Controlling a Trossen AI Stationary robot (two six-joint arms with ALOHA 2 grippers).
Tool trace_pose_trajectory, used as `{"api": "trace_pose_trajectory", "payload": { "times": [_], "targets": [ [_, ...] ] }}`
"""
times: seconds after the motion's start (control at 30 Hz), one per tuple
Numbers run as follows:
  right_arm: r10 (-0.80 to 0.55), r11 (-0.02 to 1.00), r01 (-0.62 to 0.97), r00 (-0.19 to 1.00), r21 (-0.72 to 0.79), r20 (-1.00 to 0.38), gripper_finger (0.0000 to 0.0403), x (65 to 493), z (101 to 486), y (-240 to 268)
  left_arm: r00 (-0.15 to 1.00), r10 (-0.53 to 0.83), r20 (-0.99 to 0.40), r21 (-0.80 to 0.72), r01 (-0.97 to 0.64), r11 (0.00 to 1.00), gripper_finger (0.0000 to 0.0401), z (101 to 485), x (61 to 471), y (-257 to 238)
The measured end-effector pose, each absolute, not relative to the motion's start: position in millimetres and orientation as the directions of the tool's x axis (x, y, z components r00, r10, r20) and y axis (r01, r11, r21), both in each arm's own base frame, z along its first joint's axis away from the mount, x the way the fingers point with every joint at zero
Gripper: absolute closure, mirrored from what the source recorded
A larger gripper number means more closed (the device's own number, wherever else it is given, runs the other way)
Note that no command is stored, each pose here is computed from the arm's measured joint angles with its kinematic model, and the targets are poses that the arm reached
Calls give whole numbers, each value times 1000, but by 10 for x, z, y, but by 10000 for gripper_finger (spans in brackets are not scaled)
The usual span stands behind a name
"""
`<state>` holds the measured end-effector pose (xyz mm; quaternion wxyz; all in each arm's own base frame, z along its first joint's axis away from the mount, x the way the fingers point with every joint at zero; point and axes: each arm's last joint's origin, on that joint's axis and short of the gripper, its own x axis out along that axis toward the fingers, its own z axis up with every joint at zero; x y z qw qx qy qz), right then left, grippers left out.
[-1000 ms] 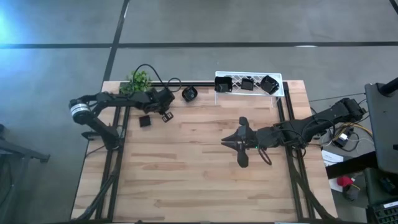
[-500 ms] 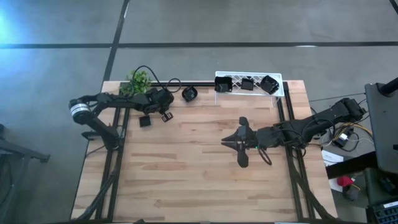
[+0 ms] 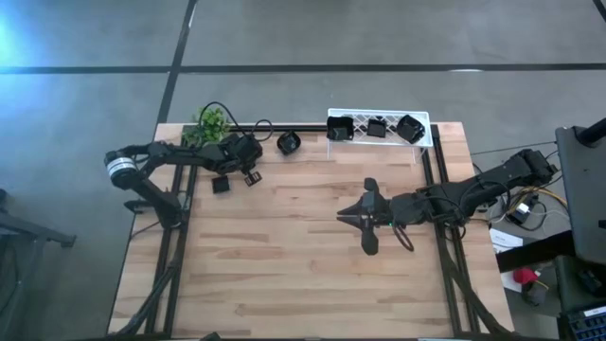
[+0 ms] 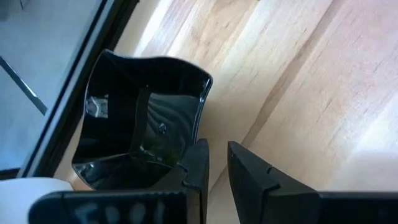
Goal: Pick & Place Mini shaped plates
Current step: Stack the black distorted square plate on top of the black distorted square plate on the shelf
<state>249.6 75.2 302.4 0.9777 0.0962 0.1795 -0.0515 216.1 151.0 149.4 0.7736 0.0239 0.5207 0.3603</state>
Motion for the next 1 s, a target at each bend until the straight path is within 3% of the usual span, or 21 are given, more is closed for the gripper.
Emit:
{"api": "trace_pose_trajectory", "payload": {
  "times": [0.13,0.33,1.0],
  "targets": [
    [-66,976,135,930,170,-361,346,2496,3024,752,200,584,-787,416,-526,742,354,1496,2162,1511],
    [-66,976,136,931,173,-360,346,2496,3025,753,200,583,-787,431,-498,752,398,1495,2162,1511],
    [-66,975,137,931,173,-360,346,2496,3025,753,207,604,-769,470,-458,755,401,1703,2317,1479]
  ]
}}
